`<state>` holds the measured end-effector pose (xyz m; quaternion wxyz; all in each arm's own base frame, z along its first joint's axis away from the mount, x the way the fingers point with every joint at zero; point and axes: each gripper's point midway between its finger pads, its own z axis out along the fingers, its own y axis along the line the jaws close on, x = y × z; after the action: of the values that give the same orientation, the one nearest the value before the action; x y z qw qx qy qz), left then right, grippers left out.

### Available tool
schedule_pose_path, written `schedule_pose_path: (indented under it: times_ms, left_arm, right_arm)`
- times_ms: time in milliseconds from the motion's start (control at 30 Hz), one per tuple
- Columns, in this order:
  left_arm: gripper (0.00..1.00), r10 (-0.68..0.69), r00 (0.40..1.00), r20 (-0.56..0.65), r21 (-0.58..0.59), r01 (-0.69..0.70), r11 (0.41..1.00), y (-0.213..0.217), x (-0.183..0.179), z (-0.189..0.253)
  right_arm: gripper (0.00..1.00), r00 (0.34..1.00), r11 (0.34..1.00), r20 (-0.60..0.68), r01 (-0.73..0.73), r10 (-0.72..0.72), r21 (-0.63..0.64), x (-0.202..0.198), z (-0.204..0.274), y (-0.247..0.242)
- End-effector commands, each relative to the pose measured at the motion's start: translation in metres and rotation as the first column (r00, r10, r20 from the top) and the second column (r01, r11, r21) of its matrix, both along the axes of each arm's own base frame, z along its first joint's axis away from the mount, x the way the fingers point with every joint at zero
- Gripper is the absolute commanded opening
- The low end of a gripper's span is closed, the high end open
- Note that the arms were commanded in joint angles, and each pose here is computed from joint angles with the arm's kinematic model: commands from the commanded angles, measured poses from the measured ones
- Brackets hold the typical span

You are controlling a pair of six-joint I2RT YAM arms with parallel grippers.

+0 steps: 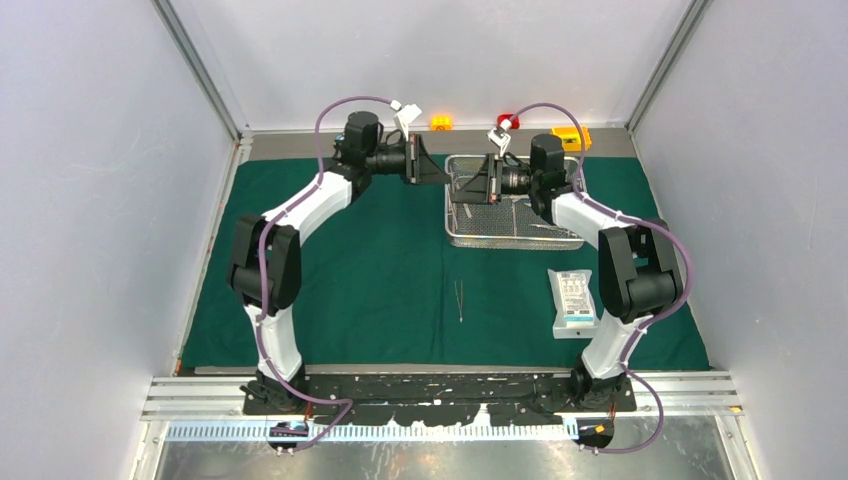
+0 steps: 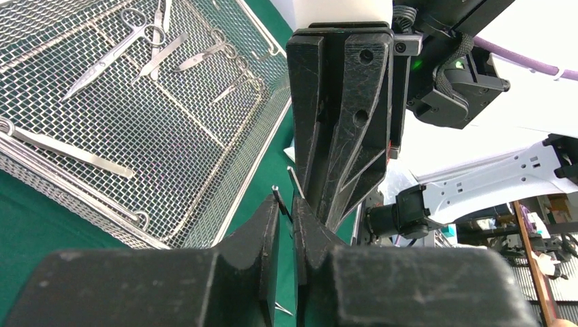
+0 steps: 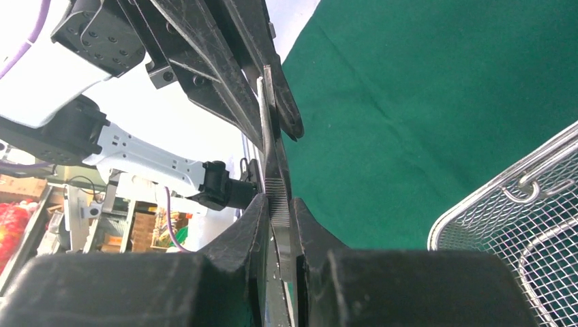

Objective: Open and lay out the surgical kit
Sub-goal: Place the medical item in the surgical kit.

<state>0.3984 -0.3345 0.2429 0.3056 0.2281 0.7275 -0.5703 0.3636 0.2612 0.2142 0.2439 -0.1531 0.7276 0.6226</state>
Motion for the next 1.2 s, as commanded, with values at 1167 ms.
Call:
schedule_pose_path:
  times_ms: [1167]
  left_arm:
    - [0.00, 0.215, 0.870, -0.444, 0.669, 0.162, 0.725, 0.081, -0.150, -0.139]
  right_arm:
    - [0.38, 0.978, 0.885, 0.210, 0.085, 0.015, -0.458, -0.033, -0.041, -0.079]
